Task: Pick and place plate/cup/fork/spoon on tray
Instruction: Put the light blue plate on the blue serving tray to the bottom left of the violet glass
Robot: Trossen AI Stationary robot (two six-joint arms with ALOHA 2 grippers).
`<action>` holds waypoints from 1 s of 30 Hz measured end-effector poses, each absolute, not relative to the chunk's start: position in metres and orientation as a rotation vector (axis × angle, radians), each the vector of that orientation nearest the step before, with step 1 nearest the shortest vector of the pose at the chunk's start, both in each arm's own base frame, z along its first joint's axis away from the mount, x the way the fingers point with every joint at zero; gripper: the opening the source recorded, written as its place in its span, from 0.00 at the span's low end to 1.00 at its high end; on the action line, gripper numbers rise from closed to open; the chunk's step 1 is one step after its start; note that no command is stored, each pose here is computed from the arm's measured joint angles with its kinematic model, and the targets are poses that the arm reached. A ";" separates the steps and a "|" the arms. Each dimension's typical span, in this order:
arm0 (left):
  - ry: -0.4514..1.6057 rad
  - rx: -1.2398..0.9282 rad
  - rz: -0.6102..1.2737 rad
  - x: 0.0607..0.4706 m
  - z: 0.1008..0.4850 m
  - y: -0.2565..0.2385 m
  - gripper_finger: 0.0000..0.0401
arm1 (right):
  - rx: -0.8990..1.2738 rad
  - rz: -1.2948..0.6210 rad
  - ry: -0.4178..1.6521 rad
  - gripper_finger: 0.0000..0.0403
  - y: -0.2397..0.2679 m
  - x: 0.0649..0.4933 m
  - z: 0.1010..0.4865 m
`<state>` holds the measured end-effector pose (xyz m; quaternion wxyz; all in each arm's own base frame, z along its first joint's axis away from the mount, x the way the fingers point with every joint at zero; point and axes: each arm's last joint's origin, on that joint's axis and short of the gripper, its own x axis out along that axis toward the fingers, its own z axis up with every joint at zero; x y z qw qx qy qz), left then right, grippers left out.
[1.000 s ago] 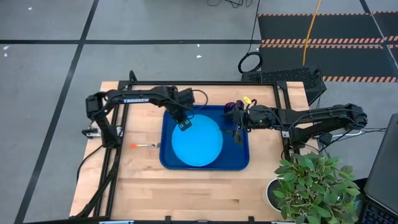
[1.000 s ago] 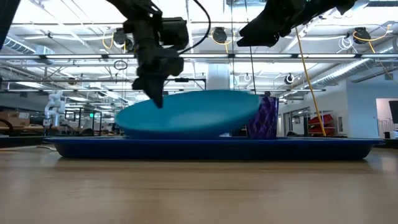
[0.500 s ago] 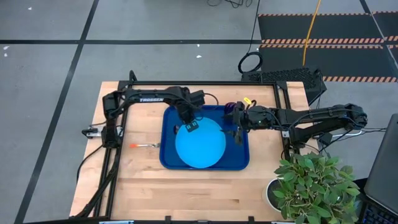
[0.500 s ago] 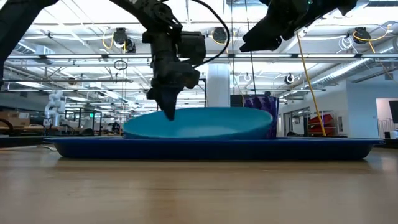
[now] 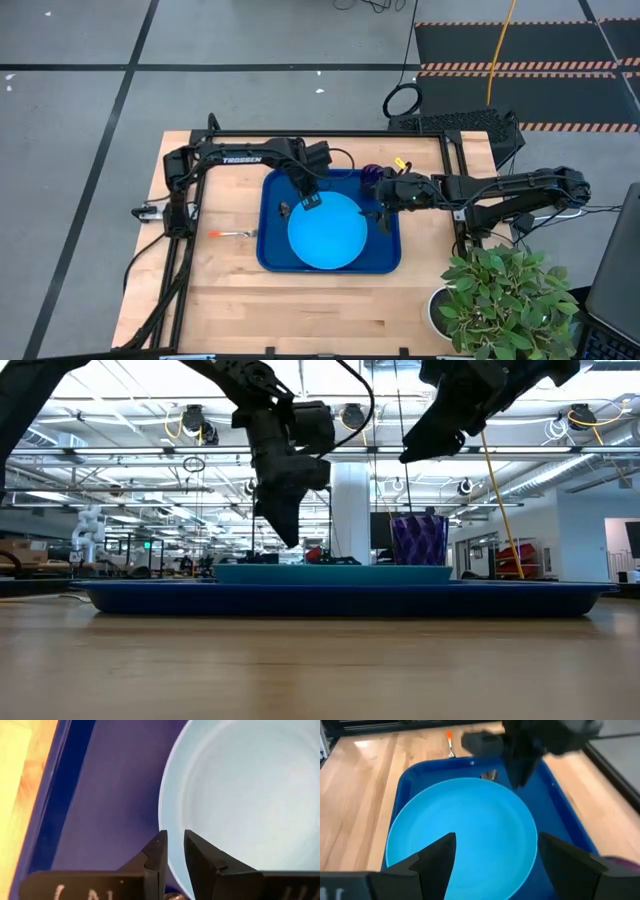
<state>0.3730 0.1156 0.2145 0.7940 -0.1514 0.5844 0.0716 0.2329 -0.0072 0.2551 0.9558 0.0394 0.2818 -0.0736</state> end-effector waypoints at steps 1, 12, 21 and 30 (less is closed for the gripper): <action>1.260 -0.309 0.142 0.371 0.217 0.115 0.16 | 0.089 -0.153 0.581 0.68 -0.007 0.232 0.254; 1.231 -0.108 0.073 0.326 0.293 0.070 0.17 | 0.041 -0.092 0.655 0.68 0.005 0.230 0.247; 1.239 0.119 0.098 0.286 0.295 0.025 0.17 | 0.018 -0.071 0.863 0.68 0.016 0.236 0.218; 1.014 0.067 0.123 0.250 0.255 0.012 0.17 | 0.002 -0.089 0.912 0.68 0.019 0.257 0.191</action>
